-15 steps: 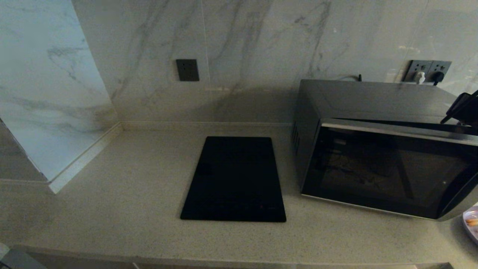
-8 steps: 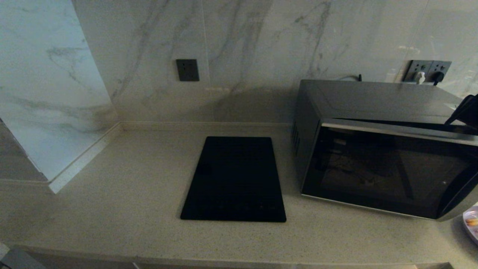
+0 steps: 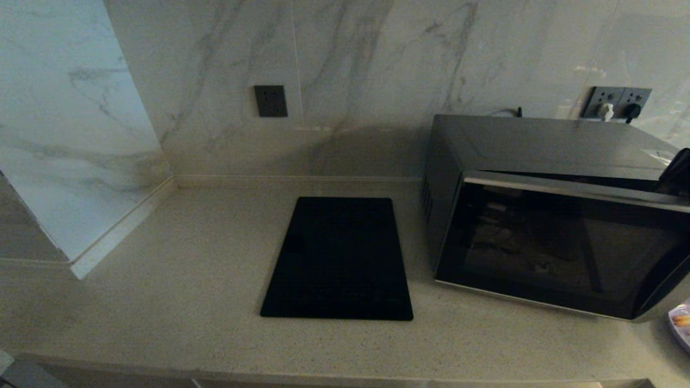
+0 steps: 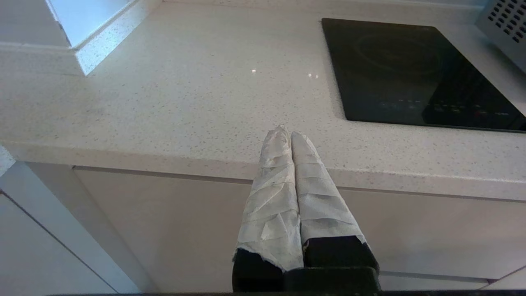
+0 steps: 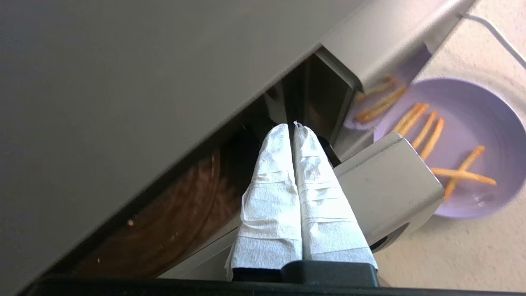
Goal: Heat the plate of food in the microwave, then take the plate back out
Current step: Open the microwave oven
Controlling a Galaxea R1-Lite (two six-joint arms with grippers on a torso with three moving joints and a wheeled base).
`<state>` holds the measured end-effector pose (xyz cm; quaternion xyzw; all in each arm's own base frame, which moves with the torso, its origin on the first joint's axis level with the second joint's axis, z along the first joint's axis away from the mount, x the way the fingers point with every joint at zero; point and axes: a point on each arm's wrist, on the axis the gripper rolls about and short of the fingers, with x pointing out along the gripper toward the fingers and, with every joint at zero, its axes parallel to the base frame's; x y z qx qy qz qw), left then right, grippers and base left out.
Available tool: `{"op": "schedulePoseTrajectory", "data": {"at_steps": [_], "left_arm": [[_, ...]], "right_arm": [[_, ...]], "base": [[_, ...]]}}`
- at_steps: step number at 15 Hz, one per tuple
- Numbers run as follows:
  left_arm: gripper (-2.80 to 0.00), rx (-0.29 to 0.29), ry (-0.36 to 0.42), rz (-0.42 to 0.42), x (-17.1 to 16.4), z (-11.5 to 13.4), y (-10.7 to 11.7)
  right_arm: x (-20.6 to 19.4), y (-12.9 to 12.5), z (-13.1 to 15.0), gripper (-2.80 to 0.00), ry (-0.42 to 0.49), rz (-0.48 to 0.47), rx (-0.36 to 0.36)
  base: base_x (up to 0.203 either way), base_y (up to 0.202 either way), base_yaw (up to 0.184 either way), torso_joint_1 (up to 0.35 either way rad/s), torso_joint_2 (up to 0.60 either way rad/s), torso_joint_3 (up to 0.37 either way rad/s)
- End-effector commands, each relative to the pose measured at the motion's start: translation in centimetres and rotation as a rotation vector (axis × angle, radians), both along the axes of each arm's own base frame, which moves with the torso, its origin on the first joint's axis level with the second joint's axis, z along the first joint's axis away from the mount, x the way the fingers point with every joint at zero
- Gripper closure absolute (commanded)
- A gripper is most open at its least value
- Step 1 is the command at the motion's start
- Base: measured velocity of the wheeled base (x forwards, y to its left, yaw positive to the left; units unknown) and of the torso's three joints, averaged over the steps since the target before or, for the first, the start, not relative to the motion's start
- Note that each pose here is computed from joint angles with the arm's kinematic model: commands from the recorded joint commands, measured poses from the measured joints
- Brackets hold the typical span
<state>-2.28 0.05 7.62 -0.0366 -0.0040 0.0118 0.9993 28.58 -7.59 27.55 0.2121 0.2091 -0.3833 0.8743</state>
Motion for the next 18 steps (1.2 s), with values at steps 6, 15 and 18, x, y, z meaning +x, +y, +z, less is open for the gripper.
{"op": "schedulePoseTrajectory", "data": {"at_steps": [6,15,18], "left_arm": [[0.00,-0.001,0.000,0.001,0.0,0.0,0.0],[0.00,-0.001,0.000,0.001,0.0,0.0,0.0],[0.00,-0.001,0.001,0.001,0.0,0.0,0.0]], "right_arm": [[-3.2,0.9,2.0,0.00,-0.003,0.004,0.004],[-5.5,2.6,2.6,0.00,0.057,0.084,0.100],[-6.1,2.8,2.5,0.00,0.100,0.101,0.130]], "base": [[0.000,0.000,0.000,0.000,0.00,0.000],[0.000,0.000,0.000,0.000,0.00,0.000],[0.000,0.000,0.000,0.000,0.00,0.000]]}}
